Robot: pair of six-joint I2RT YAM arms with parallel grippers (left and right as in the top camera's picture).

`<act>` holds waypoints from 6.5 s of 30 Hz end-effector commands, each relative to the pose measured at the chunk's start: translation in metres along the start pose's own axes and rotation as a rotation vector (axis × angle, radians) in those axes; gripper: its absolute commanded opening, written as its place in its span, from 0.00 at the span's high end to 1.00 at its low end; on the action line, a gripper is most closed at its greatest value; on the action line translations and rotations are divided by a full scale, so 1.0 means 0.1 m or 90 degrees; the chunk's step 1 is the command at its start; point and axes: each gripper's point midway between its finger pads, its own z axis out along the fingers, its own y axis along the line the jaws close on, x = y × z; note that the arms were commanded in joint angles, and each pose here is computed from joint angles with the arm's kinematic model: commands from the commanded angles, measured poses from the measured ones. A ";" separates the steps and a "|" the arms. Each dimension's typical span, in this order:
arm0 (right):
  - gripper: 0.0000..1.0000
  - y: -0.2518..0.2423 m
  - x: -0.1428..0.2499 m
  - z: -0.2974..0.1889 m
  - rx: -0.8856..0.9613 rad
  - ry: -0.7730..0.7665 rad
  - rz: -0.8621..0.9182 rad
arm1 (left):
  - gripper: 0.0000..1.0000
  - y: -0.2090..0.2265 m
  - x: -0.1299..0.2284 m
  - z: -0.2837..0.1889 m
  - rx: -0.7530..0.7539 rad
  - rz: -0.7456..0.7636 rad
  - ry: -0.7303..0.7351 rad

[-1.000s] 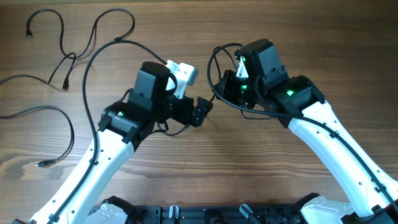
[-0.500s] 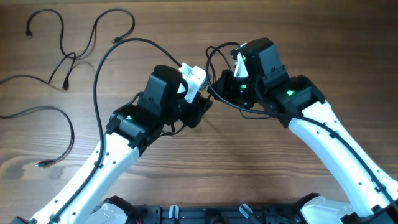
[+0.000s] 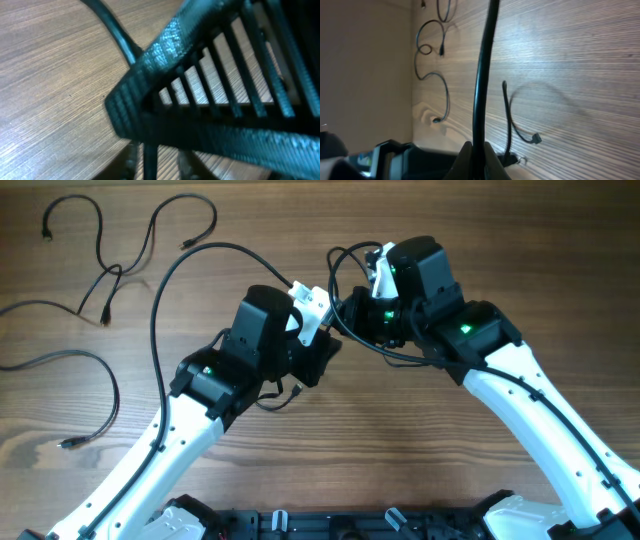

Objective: Untangle cables

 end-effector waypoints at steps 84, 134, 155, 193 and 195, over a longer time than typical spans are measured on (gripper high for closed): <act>0.00 -0.45 -0.09 -0.09 0.159 -0.055 -0.042 | 0.96 3.19 2.85 -2.75 -0.763 -1.455 -0.165; 0.00 -0.47 -0.07 -0.09 0.164 -0.049 -0.040 | 0.96 3.81 3.63 -2.21 -0.793 -1.333 -0.117; 0.00 -0.55 0.02 -0.11 0.184 -0.028 -0.026 | 0.96 4.56 2.72 -2.34 -0.798 -1.085 -0.269; 0.00 -0.56 0.02 -0.11 0.185 -0.026 -0.026 | 0.27 4.18 3.58 -2.22 -0.844 -1.261 -0.053; 0.00 -0.56 0.03 -0.11 0.187 -0.024 -0.025 | 0.27 4.12 3.62 -2.30 -0.884 -1.259 -0.032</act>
